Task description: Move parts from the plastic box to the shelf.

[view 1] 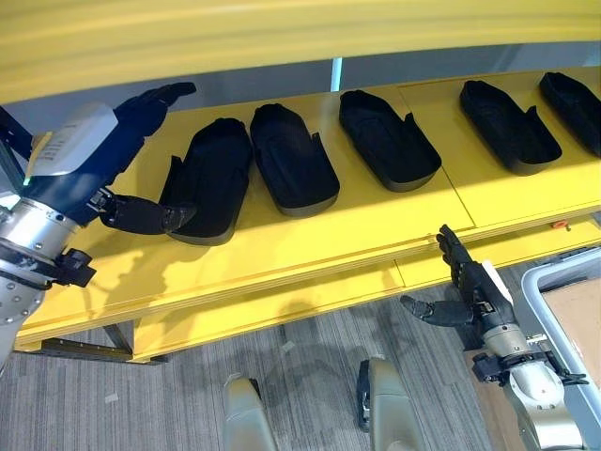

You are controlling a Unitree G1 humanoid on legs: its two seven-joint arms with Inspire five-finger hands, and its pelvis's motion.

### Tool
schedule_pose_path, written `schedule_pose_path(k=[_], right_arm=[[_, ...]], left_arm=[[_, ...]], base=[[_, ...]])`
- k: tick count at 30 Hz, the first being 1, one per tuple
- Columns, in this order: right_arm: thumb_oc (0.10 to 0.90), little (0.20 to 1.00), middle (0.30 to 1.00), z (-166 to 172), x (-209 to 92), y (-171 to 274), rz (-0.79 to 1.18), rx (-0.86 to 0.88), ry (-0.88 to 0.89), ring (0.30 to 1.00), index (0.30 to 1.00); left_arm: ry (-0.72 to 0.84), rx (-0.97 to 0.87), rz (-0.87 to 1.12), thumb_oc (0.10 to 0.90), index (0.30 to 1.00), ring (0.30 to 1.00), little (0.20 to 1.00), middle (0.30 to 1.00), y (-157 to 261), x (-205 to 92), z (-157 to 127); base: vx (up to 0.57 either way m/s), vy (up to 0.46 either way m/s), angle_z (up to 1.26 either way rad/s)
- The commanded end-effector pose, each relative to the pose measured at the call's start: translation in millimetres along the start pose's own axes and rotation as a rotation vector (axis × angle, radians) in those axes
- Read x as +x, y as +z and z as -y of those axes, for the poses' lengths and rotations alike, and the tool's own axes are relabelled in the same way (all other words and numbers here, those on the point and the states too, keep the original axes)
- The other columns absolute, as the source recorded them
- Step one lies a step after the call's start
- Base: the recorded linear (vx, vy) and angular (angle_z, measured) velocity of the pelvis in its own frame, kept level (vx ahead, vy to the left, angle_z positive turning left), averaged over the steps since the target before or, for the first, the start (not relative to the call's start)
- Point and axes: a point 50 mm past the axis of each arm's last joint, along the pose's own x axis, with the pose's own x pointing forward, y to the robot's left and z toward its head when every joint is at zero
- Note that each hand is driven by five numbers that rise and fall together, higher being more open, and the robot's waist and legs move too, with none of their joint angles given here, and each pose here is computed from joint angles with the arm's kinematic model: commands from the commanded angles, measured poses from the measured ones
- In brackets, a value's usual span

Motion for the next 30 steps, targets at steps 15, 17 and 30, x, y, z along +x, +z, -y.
schedule_pose_path(k=[15, 17, 30], right_arm=[[0.900, 1.000, 1.000, 24.8, 4.1, 41.5, 0.227, -0.075, -0.061, 1.000, 1.000], [0.900, 1.000, 1.000, 25.0, 3.8, 40.7, 0.224, -0.068, -0.065, 1.000, 1.000], [0.900, 1.000, 1.000, 25.5, 6.4, 39.5, 0.213, -0.052, -0.066, 1.000, 1.000]], left_arm=[[-0.117, 0.065, -0.006, 0.900, 1.000, 1.000, 1.000, 1.000, -7.7, 13.5, 11.6], [-0.112, 0.016, -0.047, 0.900, 1.000, 1.000, 1.000, 1.000, -15.3, 10.8, 15.2], [-0.070, -0.089, -0.259, 0.900, 1.000, 1.000, 1.000, 1.000, -55.0, 0.1, 27.4]], base=[[0.00, 0.000, 0.00], [0.00, 0.000, 0.00], [0.00, 0.000, 0.00]])
